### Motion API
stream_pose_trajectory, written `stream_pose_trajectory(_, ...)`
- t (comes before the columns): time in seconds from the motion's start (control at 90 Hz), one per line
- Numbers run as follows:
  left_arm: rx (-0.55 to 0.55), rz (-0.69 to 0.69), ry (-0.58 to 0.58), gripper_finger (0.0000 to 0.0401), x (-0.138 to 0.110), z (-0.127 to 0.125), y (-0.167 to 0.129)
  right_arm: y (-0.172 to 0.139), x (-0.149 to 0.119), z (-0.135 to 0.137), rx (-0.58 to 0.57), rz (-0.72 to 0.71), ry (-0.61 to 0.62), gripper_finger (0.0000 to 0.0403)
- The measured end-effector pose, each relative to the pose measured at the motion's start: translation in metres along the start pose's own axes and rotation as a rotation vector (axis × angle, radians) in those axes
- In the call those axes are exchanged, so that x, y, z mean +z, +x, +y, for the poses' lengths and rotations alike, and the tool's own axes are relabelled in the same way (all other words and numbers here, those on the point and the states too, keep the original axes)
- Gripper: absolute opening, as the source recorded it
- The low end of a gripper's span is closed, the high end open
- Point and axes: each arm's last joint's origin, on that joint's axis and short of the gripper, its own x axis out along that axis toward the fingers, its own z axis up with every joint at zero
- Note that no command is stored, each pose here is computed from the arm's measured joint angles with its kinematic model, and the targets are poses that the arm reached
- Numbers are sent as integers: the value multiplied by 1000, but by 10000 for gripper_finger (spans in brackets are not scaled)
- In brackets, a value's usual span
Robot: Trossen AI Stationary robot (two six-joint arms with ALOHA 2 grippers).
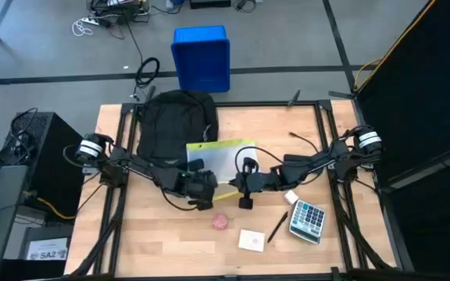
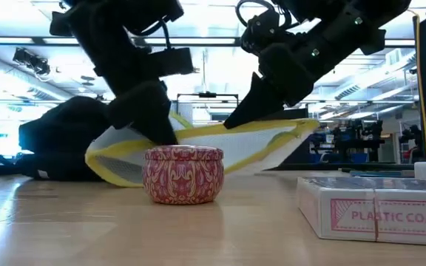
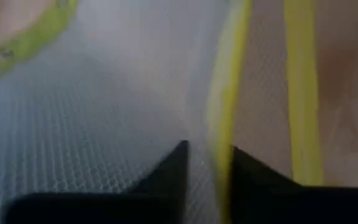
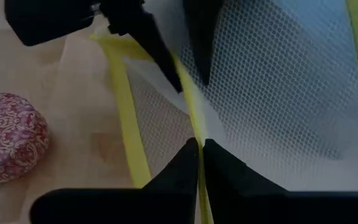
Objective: Unpack backpack
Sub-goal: Put the red urn into the zip lock bag
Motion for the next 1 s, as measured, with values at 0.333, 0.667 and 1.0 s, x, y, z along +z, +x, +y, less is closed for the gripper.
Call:
stream_pose_trajectory(0.333,42,-166,88,0,34,-3,-12,-44,33,19,66,-121,-2,5)
stream_pose_trajectory(0.667,93,-239,135,0,57,-2,-23,-70,30,48,141,-143,-45,71)
stream_pose_trajectory(1.0,174,-353,163,0,70,0,-27,-66,3,49,145,-115,28,201)
